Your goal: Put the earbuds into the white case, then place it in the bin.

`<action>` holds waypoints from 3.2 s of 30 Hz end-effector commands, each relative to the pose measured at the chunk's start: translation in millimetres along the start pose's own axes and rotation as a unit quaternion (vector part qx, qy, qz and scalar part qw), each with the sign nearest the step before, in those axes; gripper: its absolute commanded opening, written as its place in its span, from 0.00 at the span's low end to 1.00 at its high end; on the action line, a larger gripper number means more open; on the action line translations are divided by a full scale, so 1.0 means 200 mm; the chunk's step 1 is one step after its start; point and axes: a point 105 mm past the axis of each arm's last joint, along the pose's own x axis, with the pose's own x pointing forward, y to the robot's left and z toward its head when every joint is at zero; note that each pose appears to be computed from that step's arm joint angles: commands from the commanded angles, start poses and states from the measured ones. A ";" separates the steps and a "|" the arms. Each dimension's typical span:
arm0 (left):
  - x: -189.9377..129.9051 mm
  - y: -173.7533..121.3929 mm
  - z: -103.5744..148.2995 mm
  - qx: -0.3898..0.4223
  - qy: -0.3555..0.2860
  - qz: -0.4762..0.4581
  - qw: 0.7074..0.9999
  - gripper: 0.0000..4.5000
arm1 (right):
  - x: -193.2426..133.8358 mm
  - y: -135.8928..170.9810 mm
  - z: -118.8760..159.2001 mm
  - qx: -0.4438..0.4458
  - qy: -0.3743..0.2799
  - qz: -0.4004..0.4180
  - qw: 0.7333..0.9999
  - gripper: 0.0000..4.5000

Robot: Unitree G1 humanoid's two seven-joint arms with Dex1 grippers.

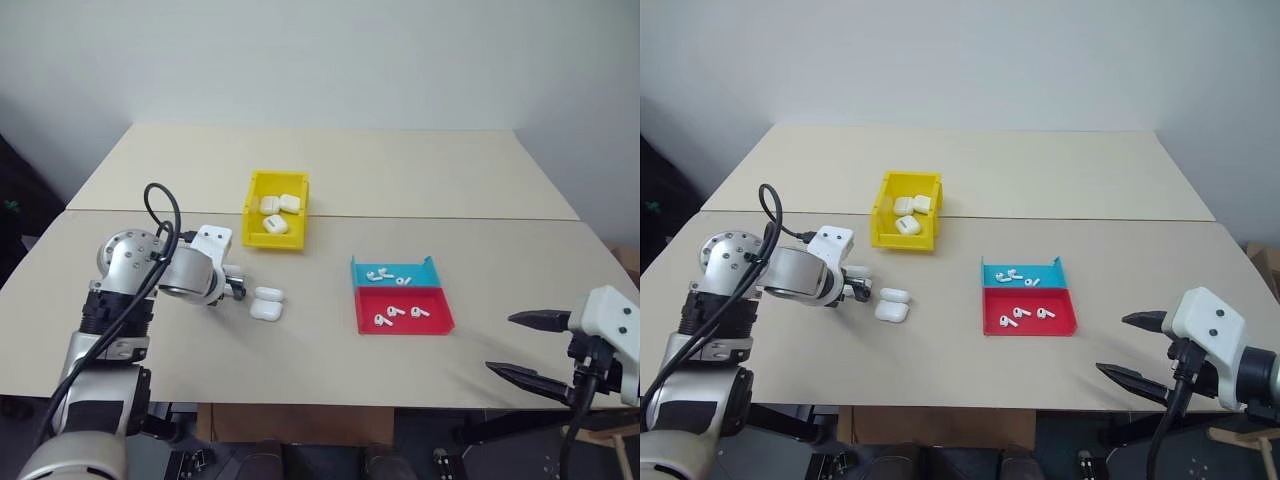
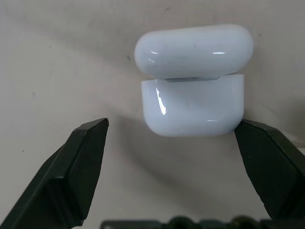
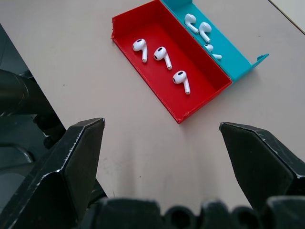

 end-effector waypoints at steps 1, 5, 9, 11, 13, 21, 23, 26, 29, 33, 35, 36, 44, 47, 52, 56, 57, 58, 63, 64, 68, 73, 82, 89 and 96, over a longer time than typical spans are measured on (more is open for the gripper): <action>-0.02 0.00 0.05 0.000 -0.017 0.006 1.000 1.00 | -0.02 0.00 0.03 -0.011 -0.006 -0.013 1.000 1.00; -0.01 0.01 0.05 -0.002 -0.015 0.012 1.000 1.00 | -0.02 0.00 0.03 -0.010 -0.007 -0.014 1.000 1.00; -0.01 0.01 0.06 -0.006 -0.016 0.011 1.000 1.00 | -0.02 0.00 0.03 -0.010 -0.005 -0.015 1.000 1.00; 0.00 0.00 0.06 -0.009 -0.013 0.003 1.000 1.00 | -0.02 0.00 0.02 -0.011 -0.004 -0.015 1.000 1.00; 0.01 0.00 0.06 -0.014 -0.009 -0.002 1.000 1.00 | -0.02 0.00 0.02 -0.010 -0.004 -0.017 1.000 1.00; 0.02 -0.02 0.03 -0.006 -0.006 -0.003 1.000 0.96 | -0.02 0.00 0.02 -0.009 -0.003 -0.013 1.000 1.00; 0.03 -0.02 0.02 -0.010 0.000 -0.006 1.000 0.88 | -0.01 0.00 0.02 -0.009 -0.003 -0.013 1.000 1.00; 0.03 -0.01 0.02 -0.010 0.002 -0.002 1.000 0.66 | -0.01 -0.01 0.02 -0.008 -0.002 -0.013 1.000 1.00; 0.03 0.01 0.02 -0.015 0.001 0.002 1.000 0.61 | -0.01 -0.01 0.01 -0.009 -0.002 -0.014 1.000 1.00; 0.01 0.02 0.05 -0.022 -0.016 0.004 1.000 0.61 | -0.01 -0.01 0.01 -0.008 -0.002 -0.019 1.000 1.00; -0.03 0.02 0.10 -0.029 -0.046 -0.008 0.998 0.61 | -0.01 -0.02 0.02 -0.009 -0.003 -0.021 1.000 1.00; -0.07 0.02 0.13 -0.032 -0.072 -0.010 0.997 0.61 | -0.01 -0.02 0.02 -0.010 -0.003 -0.023 1.000 1.00; -0.35 0.09 0.24 -0.047 -0.221 -0.091 0.970 0.61 | -0.02 -0.07 0.05 -0.025 -0.016 -0.038 0.999 1.00; -0.50 0.02 0.22 0.015 -0.299 -0.164 0.940 0.61 | -0.02 -0.09 0.07 -0.034 -0.022 -0.041 0.998 1.00; -0.63 -0.09 0.21 0.099 -0.435 -0.247 0.860 0.61 | -0.01 -0.12 0.12 -0.068 -0.030 -0.035 0.997 1.00; -0.70 -0.16 0.18 0.152 -0.573 -0.313 0.742 0.61 | -0.01 -0.13 0.20 -0.118 -0.036 -0.015 0.992 1.00; -0.67 -0.18 0.15 0.168 -0.569 -0.328 0.735 0.61 | 0.00 -0.13 0.22 -0.128 -0.036 -0.008 0.991 1.00; -0.64 -0.22 0.13 0.188 -0.557 -0.344 0.732 0.61 | 0.01 -0.13 0.24 -0.144 -0.038 -0.001 0.989 1.00; -0.57 -0.31 0.03 0.229 -0.590 -0.369 0.681 0.61 | 0.07 -0.12 0.34 -0.182 -0.063 0.012 0.981 1.00; -0.54 -0.33 0.00 0.248 -0.589 -0.374 0.672 0.61 | 0.08 -0.10 0.36 -0.187 -0.067 0.017 0.980 1.00; -0.52 -0.37 -0.07 0.267 -0.642 -0.404 0.595 0.61 | 0.11 -0.04 0.37 -0.198 -0.055 0.045 0.978 1.00; -0.47 -0.39 -0.16 0.294 -0.657 -0.433 0.543 0.61 | 0.17 0.03 0.36 -0.186 0.020 0.103 0.977 1.00; -0.40 -0.41 -0.26 0.291 -0.657 -0.432 0.546 0.61 | 0.35 0.03 0.38 -0.210 0.105 0.180 0.955 0.91; -0.43 -0.40 -0.28 0.279 -0.663 -0.432 0.544 0.61 | 0.52 -0.09 0.27 -0.215 0.170 0.175 0.946 0.80; -0.45 -0.40 -0.31 0.275 -0.661 -0.431 0.549 0.61 | 0.61 -0.16 0.26 -0.207 0.184 0.162 0.947 0.80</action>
